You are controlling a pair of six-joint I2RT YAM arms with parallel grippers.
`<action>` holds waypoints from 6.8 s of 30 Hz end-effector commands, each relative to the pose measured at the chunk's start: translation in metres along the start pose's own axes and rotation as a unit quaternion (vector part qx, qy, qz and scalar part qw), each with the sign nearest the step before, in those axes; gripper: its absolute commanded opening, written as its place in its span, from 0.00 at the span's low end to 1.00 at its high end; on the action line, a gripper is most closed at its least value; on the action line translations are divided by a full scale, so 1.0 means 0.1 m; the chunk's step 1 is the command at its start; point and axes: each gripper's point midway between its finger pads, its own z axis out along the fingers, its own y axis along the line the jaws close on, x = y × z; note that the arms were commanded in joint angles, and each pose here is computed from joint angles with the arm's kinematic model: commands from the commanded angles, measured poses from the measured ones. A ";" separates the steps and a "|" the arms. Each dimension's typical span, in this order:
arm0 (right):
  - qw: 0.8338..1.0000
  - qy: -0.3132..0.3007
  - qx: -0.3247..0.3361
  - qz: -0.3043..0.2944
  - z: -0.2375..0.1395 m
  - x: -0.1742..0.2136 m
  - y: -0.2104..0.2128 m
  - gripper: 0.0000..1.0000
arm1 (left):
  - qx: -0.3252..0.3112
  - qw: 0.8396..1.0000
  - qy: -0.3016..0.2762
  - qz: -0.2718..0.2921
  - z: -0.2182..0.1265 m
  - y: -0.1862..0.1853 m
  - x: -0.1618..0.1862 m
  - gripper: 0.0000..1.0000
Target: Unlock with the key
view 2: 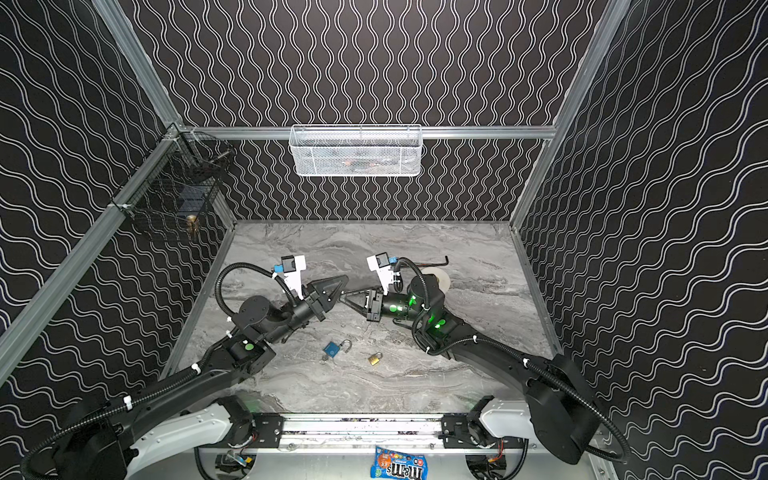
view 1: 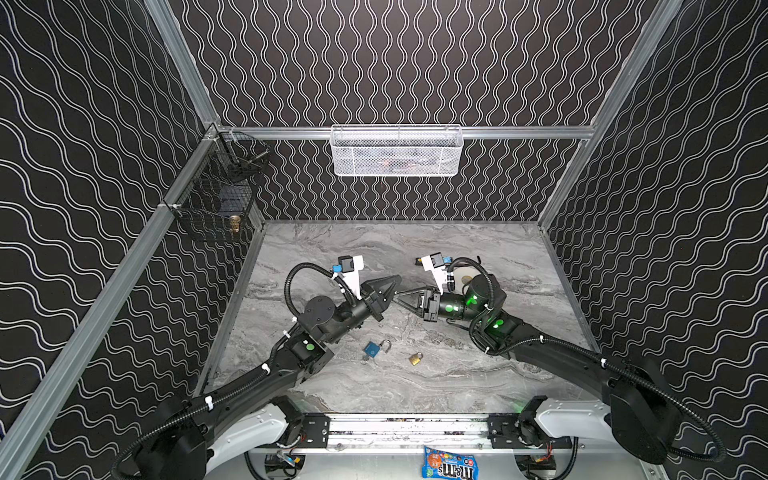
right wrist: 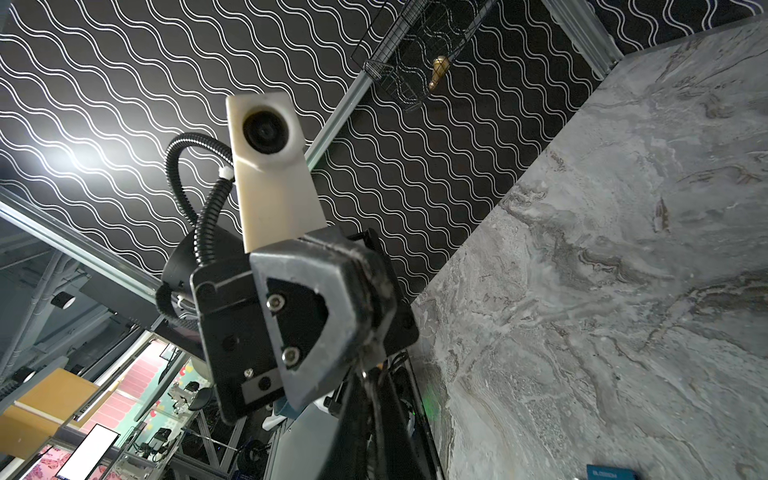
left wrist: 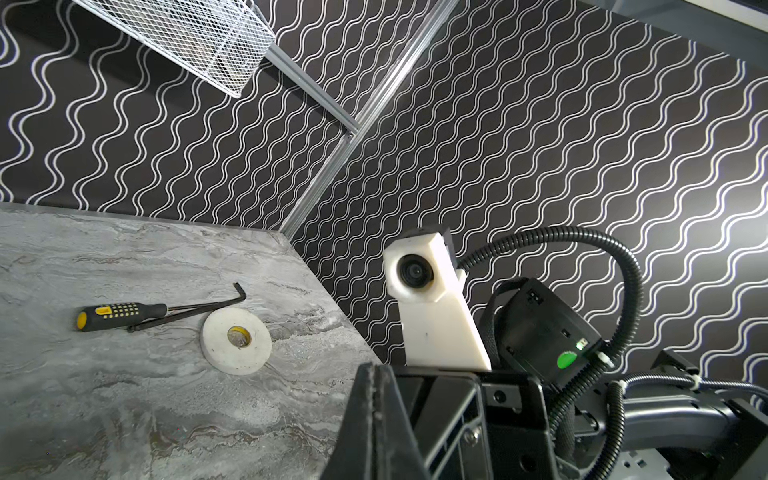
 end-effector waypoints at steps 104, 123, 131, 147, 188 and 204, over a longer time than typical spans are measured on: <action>0.903 0.116 0.297 0.287 -1.81 1.76 -1.33 0.00 | -0.430 0.696 0.568 0.091 -0.30 1.18 2.99 0.72; 0.908 0.121 0.278 0.288 -1.78 1.73 -1.34 0.00 | -0.447 0.690 0.566 0.061 -0.42 1.16 3.11 0.64; 0.911 0.121 0.267 0.290 -1.79 1.73 -1.34 0.00 | -0.471 0.683 0.555 0.058 -0.45 1.17 3.11 0.58; 0.913 0.115 0.258 0.294 -1.80 1.70 -1.34 0.00 | -0.505 0.659 0.554 0.069 -0.57 1.32 3.10 0.43; 0.940 0.133 0.230 0.213 -1.15 1.44 -0.93 0.00 | -0.440 0.848 0.267 -0.125 0.07 0.68 1.85 0.09; 0.968 0.112 0.156 0.160 -0.51 1.23 -0.82 0.00 | -0.449 0.854 0.225 -0.137 -0.24 0.68 1.59 0.02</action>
